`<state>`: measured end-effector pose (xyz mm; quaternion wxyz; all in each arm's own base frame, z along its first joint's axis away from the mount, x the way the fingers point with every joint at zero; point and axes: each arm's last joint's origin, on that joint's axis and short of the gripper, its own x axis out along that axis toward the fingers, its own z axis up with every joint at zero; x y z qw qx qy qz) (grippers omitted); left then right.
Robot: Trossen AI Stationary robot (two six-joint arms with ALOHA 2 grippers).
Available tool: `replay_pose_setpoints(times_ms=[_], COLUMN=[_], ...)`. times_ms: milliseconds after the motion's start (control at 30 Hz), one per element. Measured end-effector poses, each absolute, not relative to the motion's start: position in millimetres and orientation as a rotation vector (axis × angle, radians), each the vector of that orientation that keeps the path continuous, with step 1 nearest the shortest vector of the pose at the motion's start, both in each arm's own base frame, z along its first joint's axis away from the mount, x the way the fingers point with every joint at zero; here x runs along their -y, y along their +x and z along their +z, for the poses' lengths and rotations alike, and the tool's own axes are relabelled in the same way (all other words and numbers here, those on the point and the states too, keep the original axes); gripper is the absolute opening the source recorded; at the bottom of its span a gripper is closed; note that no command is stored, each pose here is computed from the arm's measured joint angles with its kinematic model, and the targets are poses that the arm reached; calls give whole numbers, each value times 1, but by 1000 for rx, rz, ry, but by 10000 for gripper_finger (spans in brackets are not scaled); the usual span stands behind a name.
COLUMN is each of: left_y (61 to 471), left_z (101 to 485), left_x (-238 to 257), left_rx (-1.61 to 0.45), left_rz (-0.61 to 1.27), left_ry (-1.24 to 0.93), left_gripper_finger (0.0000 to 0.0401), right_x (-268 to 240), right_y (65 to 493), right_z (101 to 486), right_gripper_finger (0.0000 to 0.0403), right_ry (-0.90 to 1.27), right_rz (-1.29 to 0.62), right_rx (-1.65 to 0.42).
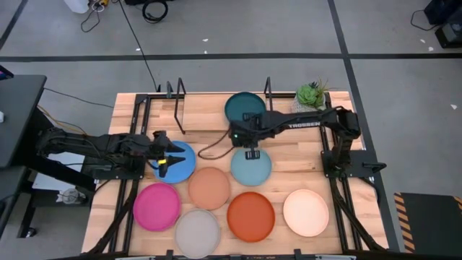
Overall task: Place and stack plates onto a shelf
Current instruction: Stack the orange plate on top of the dark blue plate on the shelf
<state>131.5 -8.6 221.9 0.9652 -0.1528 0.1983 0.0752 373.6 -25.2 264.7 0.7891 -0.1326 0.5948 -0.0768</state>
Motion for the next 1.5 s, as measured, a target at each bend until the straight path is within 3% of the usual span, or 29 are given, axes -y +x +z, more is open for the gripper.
replay_pose_setpoints(times_ms=[700, 1233, 1500], left_y=[163, 163, 162], left_z=[206, 213, 213], left_x=[34, 59, 61], left_rx=[-812, -855, -816], left_rz=[109, 33, 95], left_ry=[-375, -416, -381], left_gripper_finger=[185, 185, 185], right_x=[-69, -87, -99], right_y=[366, 343, 341], right_z=[252, 256, 256], right_gripper_finger=[105, 103, 103], right_ry=[-457, -453, -451], right_rz=[-115, -94, -69], right_rx=[-1219, -1110, -1088])
